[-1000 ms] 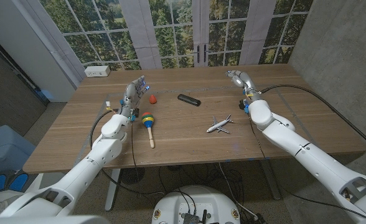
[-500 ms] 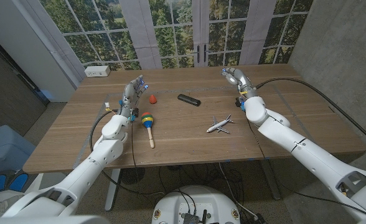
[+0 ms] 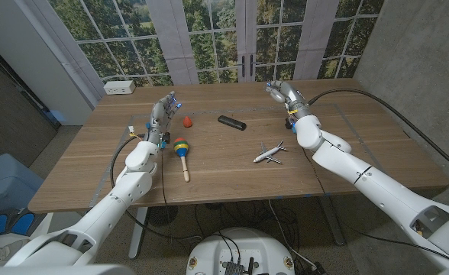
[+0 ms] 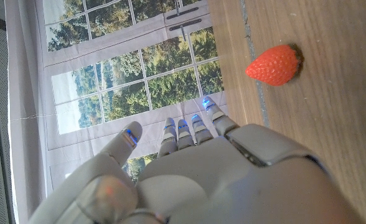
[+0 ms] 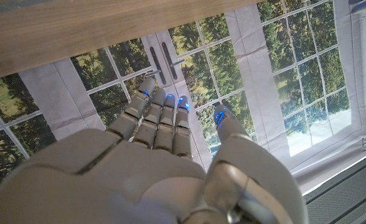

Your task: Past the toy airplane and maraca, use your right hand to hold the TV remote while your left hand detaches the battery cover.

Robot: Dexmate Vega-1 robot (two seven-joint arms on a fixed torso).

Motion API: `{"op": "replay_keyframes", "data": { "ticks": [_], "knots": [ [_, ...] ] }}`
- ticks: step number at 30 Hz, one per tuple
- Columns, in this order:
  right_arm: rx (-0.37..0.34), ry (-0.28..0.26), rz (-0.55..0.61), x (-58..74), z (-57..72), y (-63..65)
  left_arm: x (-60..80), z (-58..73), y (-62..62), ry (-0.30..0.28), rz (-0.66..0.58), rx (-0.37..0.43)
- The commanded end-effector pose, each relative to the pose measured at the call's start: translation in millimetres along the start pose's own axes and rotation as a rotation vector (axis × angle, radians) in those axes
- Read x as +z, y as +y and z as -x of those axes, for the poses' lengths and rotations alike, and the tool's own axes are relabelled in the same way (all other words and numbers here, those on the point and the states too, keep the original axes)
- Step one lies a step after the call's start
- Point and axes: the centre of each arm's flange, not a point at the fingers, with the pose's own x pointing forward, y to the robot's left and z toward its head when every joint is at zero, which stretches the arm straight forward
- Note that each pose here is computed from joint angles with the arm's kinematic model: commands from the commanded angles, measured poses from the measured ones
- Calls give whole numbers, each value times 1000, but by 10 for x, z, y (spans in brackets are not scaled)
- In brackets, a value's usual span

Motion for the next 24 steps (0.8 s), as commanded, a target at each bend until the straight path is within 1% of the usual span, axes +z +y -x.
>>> {"op": "replay_keyframes", "data": {
  "ticks": [1, 10, 18, 24],
  "knots": [
    [31, -28, 75, 160, -38, 65, 3, 21, -4, -2, 2, -1],
    [72, -35, 122, 259, -96, 143, 0, 7, 4, 0, 1, -7],
    [114, -27, 162, 324, -153, 197, -15, 7, 16, 4, 5, -7],
    [119, -41, 175, 353, -177, 230, -27, -7, 25, 5, 10, -8]
  ]
}}
